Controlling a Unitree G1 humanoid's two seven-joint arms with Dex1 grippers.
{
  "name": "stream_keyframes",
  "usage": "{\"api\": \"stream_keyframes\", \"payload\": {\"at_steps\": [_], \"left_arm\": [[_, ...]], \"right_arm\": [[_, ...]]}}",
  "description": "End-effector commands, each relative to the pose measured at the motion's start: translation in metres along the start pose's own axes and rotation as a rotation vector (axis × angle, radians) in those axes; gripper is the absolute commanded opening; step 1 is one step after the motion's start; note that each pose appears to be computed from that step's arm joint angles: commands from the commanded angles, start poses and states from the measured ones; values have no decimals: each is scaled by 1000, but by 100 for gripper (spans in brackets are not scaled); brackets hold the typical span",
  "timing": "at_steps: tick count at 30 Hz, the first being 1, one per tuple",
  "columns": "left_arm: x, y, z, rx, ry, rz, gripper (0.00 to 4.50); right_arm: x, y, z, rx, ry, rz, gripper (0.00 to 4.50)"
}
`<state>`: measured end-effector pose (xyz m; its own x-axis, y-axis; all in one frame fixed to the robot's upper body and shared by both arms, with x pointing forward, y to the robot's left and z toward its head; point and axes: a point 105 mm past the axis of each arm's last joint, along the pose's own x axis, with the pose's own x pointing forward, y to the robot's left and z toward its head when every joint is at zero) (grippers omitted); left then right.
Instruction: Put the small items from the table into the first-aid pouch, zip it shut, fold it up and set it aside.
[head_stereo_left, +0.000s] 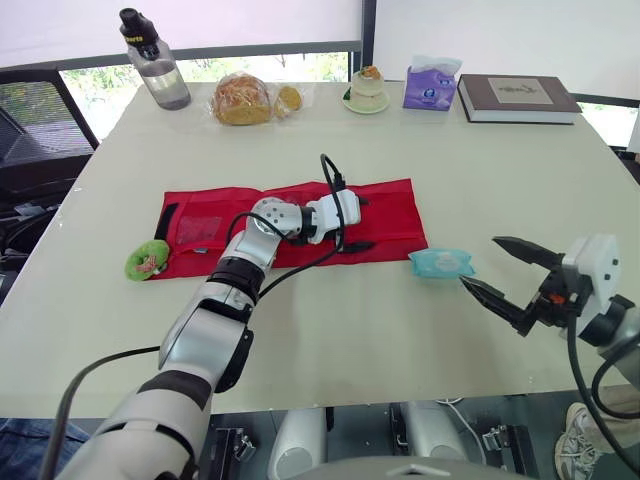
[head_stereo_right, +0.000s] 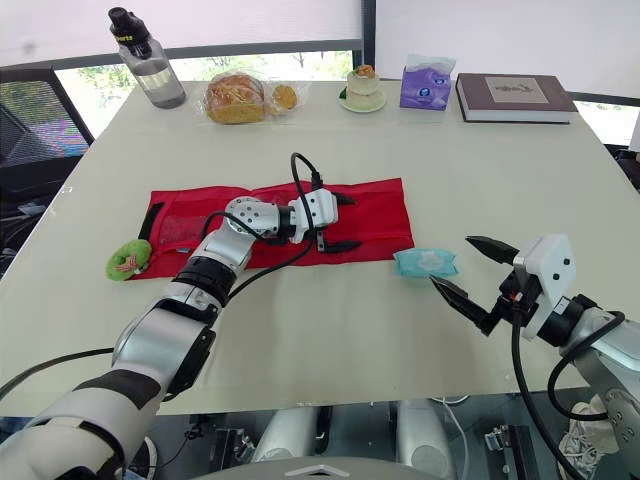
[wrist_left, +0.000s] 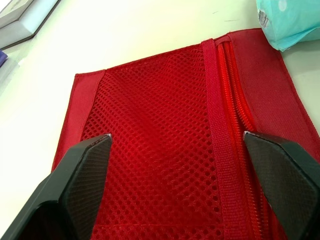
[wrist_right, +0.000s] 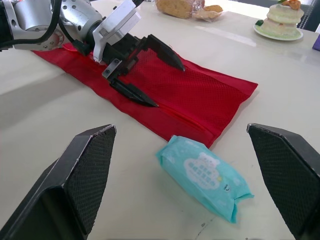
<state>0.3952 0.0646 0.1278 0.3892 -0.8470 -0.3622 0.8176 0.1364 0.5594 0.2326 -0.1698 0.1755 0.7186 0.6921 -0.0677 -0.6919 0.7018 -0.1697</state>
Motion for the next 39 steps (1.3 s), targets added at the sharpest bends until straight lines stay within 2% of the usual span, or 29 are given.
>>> {"api": "stream_keyframes", "payload": {"at_steps": [1,9,11,13,18,20,24,28,39], "left_arm": [[-1,1,7,41,-22,-4,447],[-1,-1,2,67,6,5,447],[0,1,2,58,3,19,398],[0,2,3,53,-3,27,327],[1,2,7,43,-24,29,71],[1,3,8,42,-30,32,16],[2,6,15,29,-63,46,16],[2,10,28,49,-109,53,16],[6,10,45,91,-145,54,16]], "right_arm": [[1,0,9,-39,-33,-2,450],[2,-1,8,-44,-31,-1,450],[1,0,8,-48,-31,3,450],[0,0,7,-54,-27,8,450],[0,0,7,-63,-32,11,450],[0,0,8,-68,-37,10,450],[1,-1,5,-70,-32,13,450],[5,-6,-14,-119,79,51,450],[35,-37,-39,-173,204,269,450]]}}
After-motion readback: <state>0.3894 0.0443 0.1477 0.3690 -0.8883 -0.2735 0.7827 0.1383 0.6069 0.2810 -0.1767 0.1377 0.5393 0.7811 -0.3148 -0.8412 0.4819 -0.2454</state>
